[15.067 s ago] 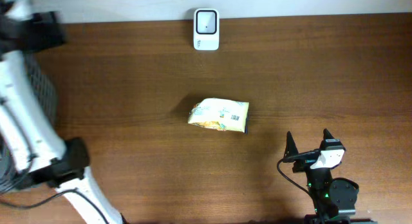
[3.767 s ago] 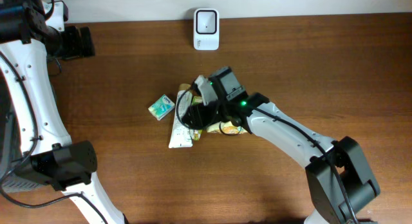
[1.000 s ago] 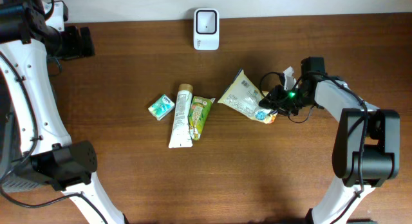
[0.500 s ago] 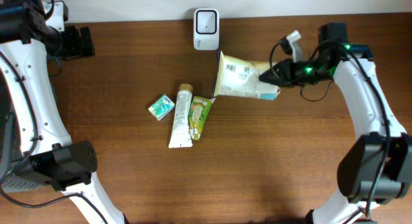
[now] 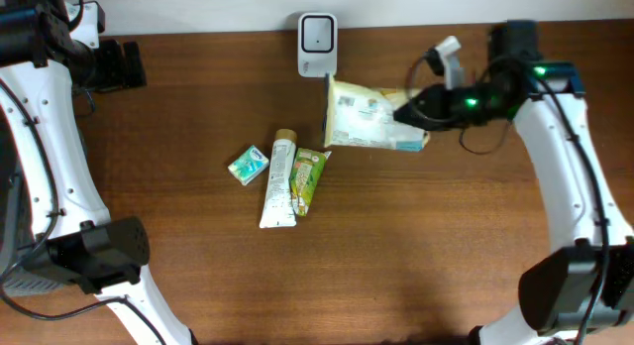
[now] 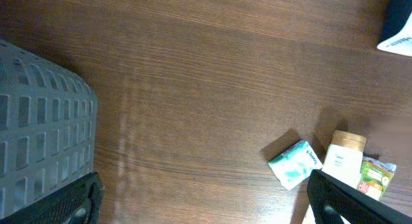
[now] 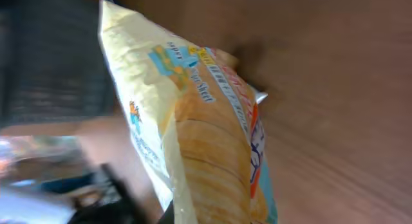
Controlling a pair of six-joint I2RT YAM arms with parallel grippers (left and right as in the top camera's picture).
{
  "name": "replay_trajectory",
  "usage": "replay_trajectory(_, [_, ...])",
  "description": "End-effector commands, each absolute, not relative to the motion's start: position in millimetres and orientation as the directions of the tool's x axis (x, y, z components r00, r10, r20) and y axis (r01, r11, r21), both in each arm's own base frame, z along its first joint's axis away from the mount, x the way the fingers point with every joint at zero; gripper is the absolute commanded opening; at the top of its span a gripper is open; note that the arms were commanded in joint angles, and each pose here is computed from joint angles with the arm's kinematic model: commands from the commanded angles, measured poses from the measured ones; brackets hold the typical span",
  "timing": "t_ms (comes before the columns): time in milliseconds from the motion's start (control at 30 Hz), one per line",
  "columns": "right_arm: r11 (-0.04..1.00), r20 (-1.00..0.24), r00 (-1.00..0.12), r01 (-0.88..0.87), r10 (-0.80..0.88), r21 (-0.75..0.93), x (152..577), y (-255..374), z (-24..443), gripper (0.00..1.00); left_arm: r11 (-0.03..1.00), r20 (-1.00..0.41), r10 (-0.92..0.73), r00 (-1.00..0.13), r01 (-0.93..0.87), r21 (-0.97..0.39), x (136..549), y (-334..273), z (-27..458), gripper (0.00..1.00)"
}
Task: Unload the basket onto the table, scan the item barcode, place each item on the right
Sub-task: 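Lift the snack bag and hold it in front of the scanner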
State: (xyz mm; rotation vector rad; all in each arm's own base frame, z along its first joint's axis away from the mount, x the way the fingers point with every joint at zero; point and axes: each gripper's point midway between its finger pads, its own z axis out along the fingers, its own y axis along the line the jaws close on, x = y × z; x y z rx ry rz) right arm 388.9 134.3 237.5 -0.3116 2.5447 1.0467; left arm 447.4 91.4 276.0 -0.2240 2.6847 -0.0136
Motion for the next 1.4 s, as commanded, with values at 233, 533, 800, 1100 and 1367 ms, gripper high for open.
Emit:
replay_trajectory(233, [0.82,-0.73,-0.464,0.012,-0.502,-0.572,521,147,309,0.04,0.988,-0.452,-0.151,-0.879,-0.145,-0.048,448,93,283,0.99])
replay_trajectory(533, [0.452,-0.434,-0.307,0.015,-0.847,-0.892,607,200,240,0.04,0.988,-0.452,-0.151,-0.879,-0.145,-0.048,448,93,283,0.99])
replay_trajectory(800, [0.469,-0.464,-0.24,0.043,-0.852,-0.882,623,212,216,0.04,0.988,-0.452,-0.151,-0.879,-0.145,-0.048,448,93,283,0.99])
replay_trajectory(1100, [0.502,-0.51,-0.195,0.092,-0.838,-0.86,635,210,204,0.04,0.988,-0.452,-0.151,-0.879,-0.145,-0.048,448,93,283,0.99])
replay_trajectory(1367, [0.513,-0.526,-0.185,0.114,-0.83,-0.851,637,209,201,0.04,0.988,-0.452,-0.151,-0.879,-0.145,-0.048,448,93,283,0.99])
